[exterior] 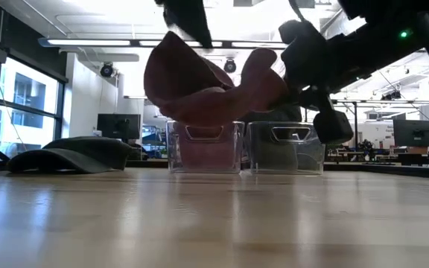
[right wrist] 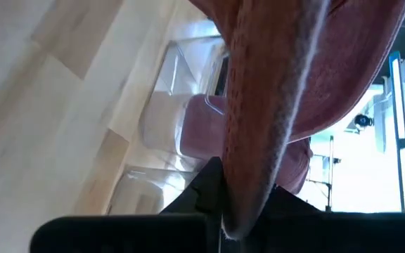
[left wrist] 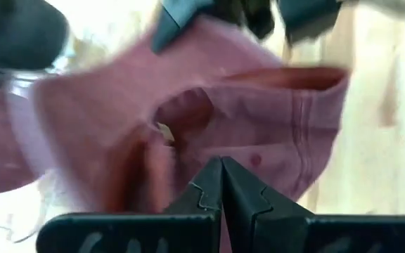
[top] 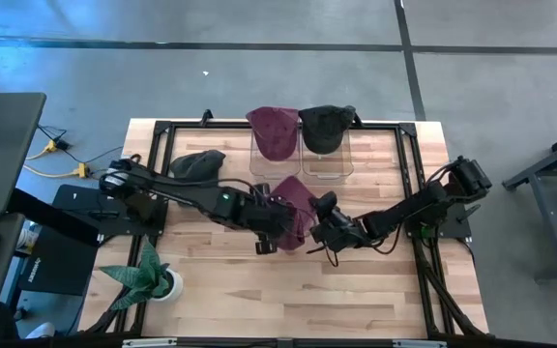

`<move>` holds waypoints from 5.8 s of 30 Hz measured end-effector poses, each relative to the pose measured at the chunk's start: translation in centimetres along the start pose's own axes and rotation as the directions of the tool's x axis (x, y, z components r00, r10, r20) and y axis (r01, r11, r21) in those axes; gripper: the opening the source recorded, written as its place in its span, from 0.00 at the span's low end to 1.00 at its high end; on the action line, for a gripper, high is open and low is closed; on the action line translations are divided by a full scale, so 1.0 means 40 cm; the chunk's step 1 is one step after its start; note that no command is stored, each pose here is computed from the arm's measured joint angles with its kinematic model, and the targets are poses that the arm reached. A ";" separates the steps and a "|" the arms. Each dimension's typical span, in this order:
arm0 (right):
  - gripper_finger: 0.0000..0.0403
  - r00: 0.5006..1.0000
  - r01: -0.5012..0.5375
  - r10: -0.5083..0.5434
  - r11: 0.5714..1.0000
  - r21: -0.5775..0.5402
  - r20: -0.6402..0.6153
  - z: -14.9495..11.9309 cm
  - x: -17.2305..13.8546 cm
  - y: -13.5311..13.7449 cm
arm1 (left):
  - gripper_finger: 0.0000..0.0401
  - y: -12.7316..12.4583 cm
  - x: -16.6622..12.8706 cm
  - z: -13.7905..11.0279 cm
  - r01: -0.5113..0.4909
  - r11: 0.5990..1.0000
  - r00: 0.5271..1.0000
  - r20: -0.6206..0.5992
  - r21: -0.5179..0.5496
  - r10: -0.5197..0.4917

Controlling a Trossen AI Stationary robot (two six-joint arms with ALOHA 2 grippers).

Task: Pick & Place hat
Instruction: Put the red cap into the left transparent bin

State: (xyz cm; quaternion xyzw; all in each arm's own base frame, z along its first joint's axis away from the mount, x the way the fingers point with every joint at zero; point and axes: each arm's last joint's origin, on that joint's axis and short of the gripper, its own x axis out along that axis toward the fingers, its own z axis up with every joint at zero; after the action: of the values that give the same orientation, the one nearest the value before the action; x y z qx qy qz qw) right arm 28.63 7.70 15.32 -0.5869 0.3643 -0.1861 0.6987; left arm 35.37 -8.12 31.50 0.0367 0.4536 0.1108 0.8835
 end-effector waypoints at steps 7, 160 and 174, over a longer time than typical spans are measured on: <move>0.02 1.000 0.006 -0.006 1.000 0.005 -0.018 -0.004 0.006 -0.003 | 0.00 -0.033 0.104 -0.036 -0.032 0.998 0.992 -0.117 0.046 0.037; 0.03 0.824 -0.565 0.463 0.632 0.529 0.327 -0.063 -0.007 -0.038 | 0.73 -0.097 -0.007 -0.070 0.089 0.806 0.994 -0.101 0.585 -0.037; 0.03 0.817 -0.575 0.476 0.620 0.534 0.326 -0.064 -0.008 -0.035 | 0.39 -0.159 0.115 -0.062 0.060 0.863 0.997 -0.071 0.502 -0.028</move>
State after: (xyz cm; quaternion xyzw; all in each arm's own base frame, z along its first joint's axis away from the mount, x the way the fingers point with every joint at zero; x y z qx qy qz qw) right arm 26.78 5.82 16.63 -0.2085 0.3852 -0.0348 0.8983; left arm 37.00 -13.34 25.37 0.2523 0.4945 -0.0308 0.8312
